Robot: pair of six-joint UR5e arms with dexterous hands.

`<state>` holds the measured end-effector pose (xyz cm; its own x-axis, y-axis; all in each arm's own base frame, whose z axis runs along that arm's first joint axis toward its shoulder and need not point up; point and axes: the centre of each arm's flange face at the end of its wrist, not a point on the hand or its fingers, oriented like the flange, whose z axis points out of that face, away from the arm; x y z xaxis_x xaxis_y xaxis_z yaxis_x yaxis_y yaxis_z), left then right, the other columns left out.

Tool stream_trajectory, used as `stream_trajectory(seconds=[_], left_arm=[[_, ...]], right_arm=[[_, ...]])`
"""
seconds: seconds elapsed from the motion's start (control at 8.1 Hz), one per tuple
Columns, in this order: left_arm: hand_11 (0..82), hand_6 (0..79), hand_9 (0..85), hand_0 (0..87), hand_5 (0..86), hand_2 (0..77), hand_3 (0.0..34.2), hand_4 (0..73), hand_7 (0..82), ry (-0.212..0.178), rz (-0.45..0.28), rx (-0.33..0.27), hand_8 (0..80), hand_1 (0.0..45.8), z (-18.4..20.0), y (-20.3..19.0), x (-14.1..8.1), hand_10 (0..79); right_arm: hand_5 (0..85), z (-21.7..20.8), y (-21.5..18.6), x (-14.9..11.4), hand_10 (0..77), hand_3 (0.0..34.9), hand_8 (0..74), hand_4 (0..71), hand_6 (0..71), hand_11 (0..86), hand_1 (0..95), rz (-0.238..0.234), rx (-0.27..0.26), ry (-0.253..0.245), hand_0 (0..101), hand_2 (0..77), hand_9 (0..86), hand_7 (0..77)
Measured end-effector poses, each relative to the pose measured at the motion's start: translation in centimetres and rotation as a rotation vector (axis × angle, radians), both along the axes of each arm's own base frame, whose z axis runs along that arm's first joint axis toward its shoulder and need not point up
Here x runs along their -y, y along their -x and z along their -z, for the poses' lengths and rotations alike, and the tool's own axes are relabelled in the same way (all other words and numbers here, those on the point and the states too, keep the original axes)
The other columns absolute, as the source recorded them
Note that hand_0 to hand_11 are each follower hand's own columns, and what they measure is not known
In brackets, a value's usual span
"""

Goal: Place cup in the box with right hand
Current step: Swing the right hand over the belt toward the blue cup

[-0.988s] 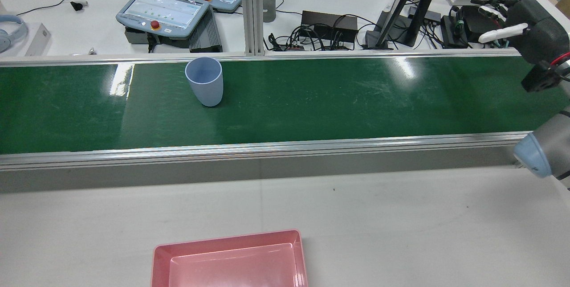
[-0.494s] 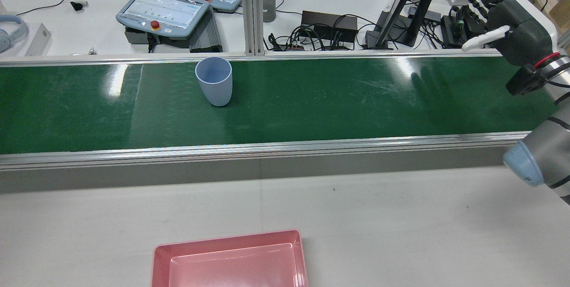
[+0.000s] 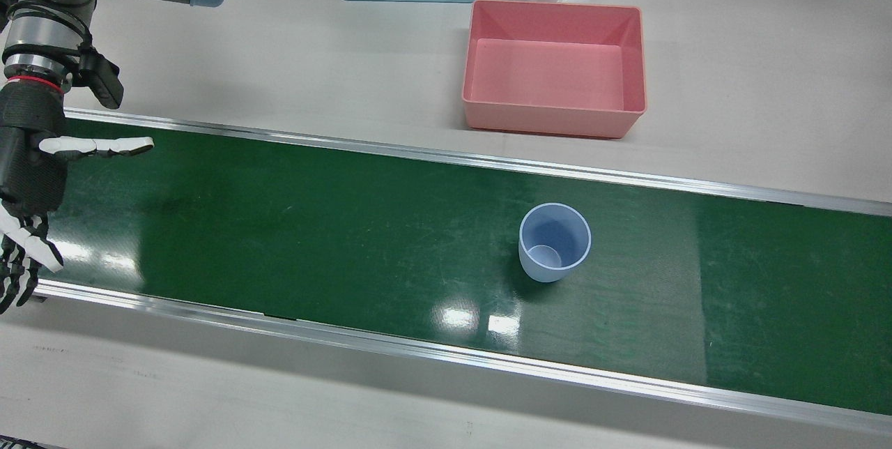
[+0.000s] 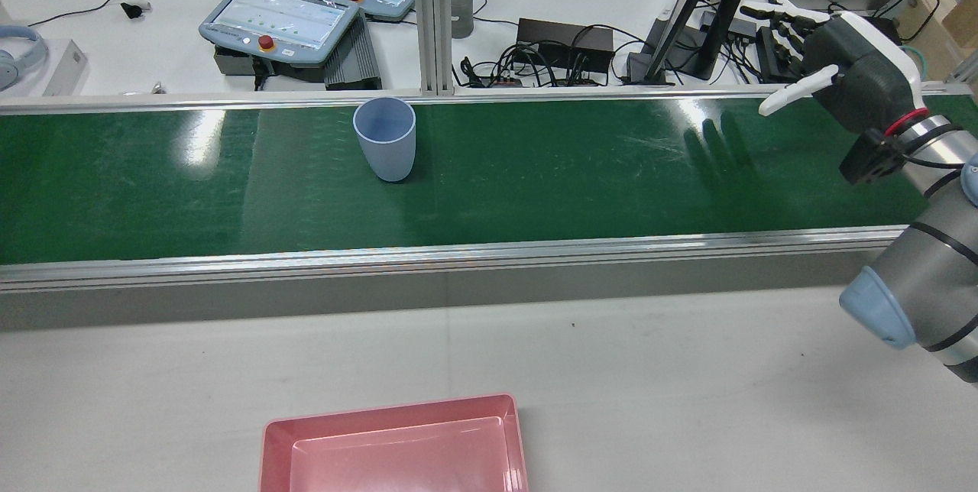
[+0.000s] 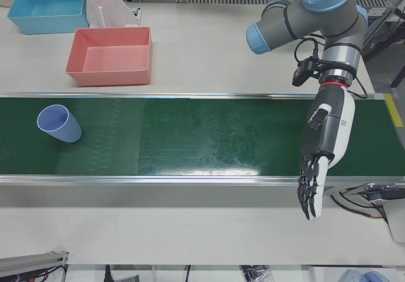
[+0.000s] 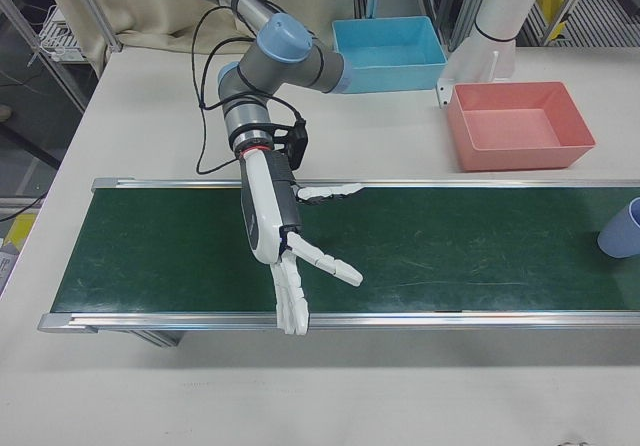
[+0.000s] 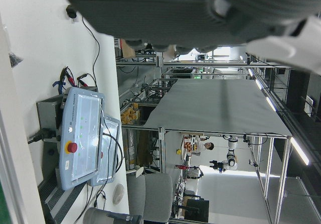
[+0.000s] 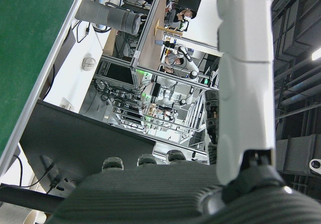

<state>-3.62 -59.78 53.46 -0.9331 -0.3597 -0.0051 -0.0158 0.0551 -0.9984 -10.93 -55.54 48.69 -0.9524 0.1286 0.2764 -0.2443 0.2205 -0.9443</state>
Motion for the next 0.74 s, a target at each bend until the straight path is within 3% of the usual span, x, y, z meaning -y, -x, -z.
stream_trajectory(seconds=[0.12, 0.25, 0.37, 0.49, 0.62, 0.74], left_arm=[[0.0, 0.0, 0.0, 0.0, 0.0, 0.5, 0.0, 0.0, 0.0, 0.0, 0.0, 0.0, 0.0, 0.5, 0.0, 0.0, 0.0, 0.0], [0.0, 0.0, 0.0, 0.0, 0.0, 0.5, 0.0, 0.0, 0.0, 0.0, 0.0, 0.0, 0.0, 0.5, 0.0, 0.0, 0.0, 0.0], [0.0, 0.0, 0.0, 0.0, 0.0, 0.5, 0.0, 0.0, 0.0, 0.0, 0.001, 0.0, 0.0, 0.5, 0.0, 0.0, 0.0, 0.0], [0.0, 0.0, 0.0, 0.0, 0.0, 0.5, 0.0, 0.0, 0.0, 0.0, 0.0, 0.0, 0.0, 0.5, 0.0, 0.0, 0.0, 0.0], [0.0, 0.0, 0.0, 0.0, 0.0, 0.5, 0.0, 0.0, 0.0, 0.0, 0.0, 0.0, 0.0, 0.5, 0.0, 0.0, 0.0, 0.0], [0.0, 0.0, 0.0, 0.0, 0.0, 0.5, 0.0, 0.0, 0.0, 0.0, 0.0, 0.0, 0.0, 0.5, 0.0, 0.0, 0.0, 0.0]], right_arm=[[6.0, 0.1, 0.1, -0.4, 0.0, 10.4, 0.5, 14.7, 2.7, 1.1, 13.6, -0.012, -0.007, 0.024, 73, 0.5, 0.5, 8.2], [6.0, 0.5, 0.1, -0.5, 0.0, 10.4, 0.5, 14.7, 2.7, 1.1, 13.6, -0.026, -0.013, 0.05, 73, 0.5, 0.5, 8.2], [6.0, 1.4, 0.6, -0.3, 0.0, 10.4, 0.5, 14.7, 3.3, 1.1, 13.6, -0.033, -0.012, 0.063, 73, 0.5, 0.5, 2.7], [6.0, 2.6, 2.0, 0.2, 0.0, 10.4, 0.0, 18.0, 3.3, 1.1, 13.6, -0.027, -0.001, 0.047, 74, 0.5, 0.5, 5.5], [6.0, 3.6, 3.5, 0.6, 0.0, 10.3, 0.0, 16.4, 2.7, 1.1, 10.9, -0.014, 0.01, 0.018, 69, 0.5, 0.5, 7.1], [6.0, 4.1, 4.7, 0.8, 0.0, 10.3, 0.0, 18.0, 2.7, 1.1, 10.9, -0.003, 0.012, -0.005, 72, 0.5, 0.5, 7.1]])
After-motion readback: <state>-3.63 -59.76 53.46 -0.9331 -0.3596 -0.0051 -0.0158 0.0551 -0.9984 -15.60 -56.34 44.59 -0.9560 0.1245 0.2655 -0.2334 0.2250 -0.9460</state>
